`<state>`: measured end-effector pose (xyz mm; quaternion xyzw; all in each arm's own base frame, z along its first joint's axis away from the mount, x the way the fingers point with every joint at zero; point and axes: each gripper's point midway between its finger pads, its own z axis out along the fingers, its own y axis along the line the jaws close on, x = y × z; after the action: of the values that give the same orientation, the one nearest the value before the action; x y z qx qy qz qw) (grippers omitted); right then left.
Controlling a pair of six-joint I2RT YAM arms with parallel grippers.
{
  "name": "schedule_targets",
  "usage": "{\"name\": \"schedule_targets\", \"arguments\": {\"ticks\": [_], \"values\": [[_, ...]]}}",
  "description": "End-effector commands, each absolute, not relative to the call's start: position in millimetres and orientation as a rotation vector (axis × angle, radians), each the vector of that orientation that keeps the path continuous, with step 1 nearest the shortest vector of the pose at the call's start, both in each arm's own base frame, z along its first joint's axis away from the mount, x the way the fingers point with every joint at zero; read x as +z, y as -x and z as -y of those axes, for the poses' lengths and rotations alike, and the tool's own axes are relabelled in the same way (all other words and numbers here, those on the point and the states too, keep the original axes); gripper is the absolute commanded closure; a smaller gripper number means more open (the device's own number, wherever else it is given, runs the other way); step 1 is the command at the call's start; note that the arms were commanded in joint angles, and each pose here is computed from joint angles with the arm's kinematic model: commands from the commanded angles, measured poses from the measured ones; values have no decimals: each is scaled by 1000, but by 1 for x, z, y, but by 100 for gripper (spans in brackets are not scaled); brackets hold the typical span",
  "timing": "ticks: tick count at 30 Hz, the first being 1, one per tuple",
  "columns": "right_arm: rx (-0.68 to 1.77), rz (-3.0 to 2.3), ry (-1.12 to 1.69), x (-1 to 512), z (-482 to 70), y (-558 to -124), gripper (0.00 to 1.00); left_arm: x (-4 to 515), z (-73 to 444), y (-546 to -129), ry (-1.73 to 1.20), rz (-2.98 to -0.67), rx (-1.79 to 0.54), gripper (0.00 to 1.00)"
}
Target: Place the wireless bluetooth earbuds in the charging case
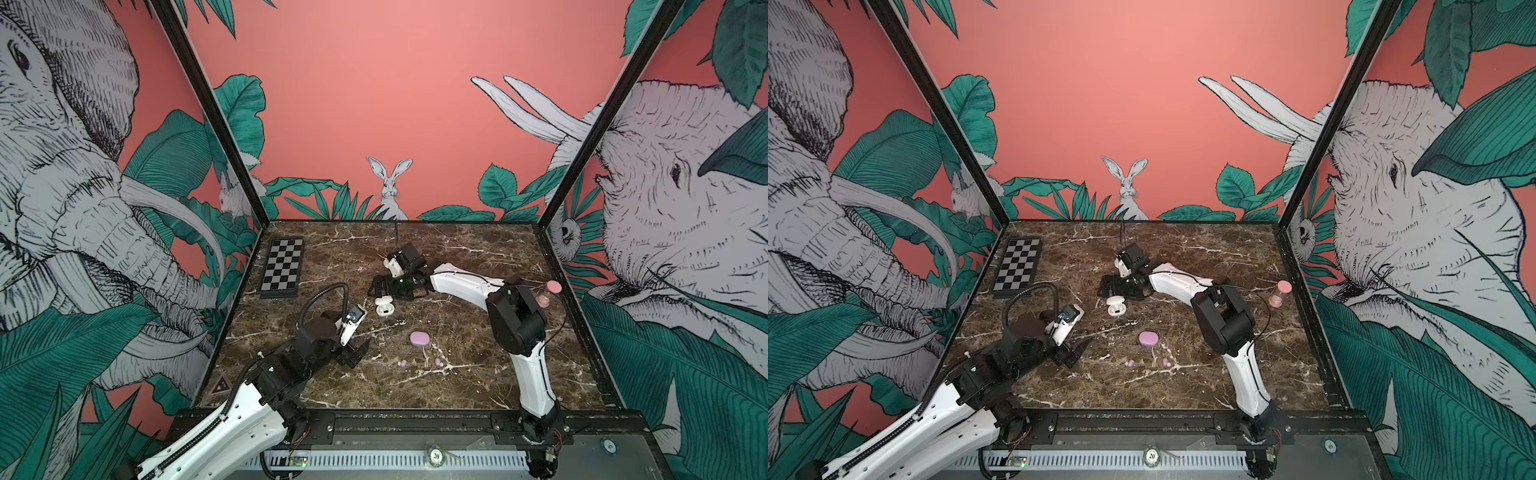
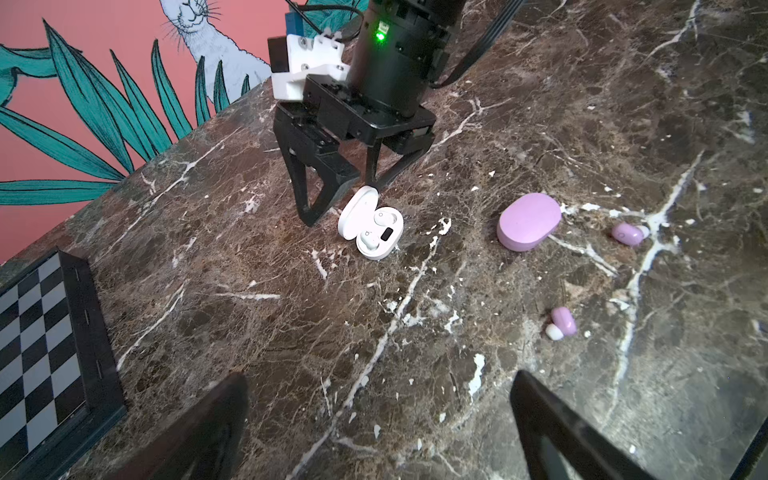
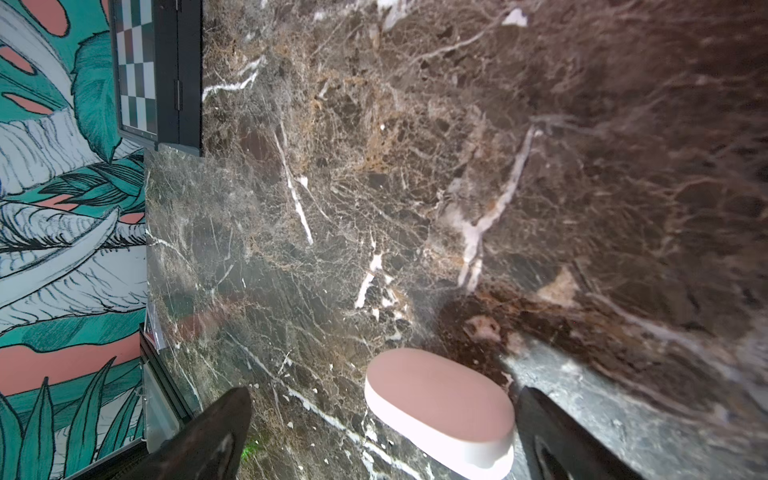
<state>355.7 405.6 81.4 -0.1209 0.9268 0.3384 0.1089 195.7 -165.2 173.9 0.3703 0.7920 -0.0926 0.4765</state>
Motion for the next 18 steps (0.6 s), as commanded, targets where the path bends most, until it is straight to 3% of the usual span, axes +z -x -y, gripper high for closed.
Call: {"name": "schedule_targets", "arguments": {"ticks": [1, 18], "values": [[1015, -2661, 361, 105, -406, -360, 2, 174, 167, -195, -913, -1921, -228, 1], [1011, -2628, 391, 107, -413, -369, 2, 174, 166, -196, -913, -1923, -225, 1]]}}
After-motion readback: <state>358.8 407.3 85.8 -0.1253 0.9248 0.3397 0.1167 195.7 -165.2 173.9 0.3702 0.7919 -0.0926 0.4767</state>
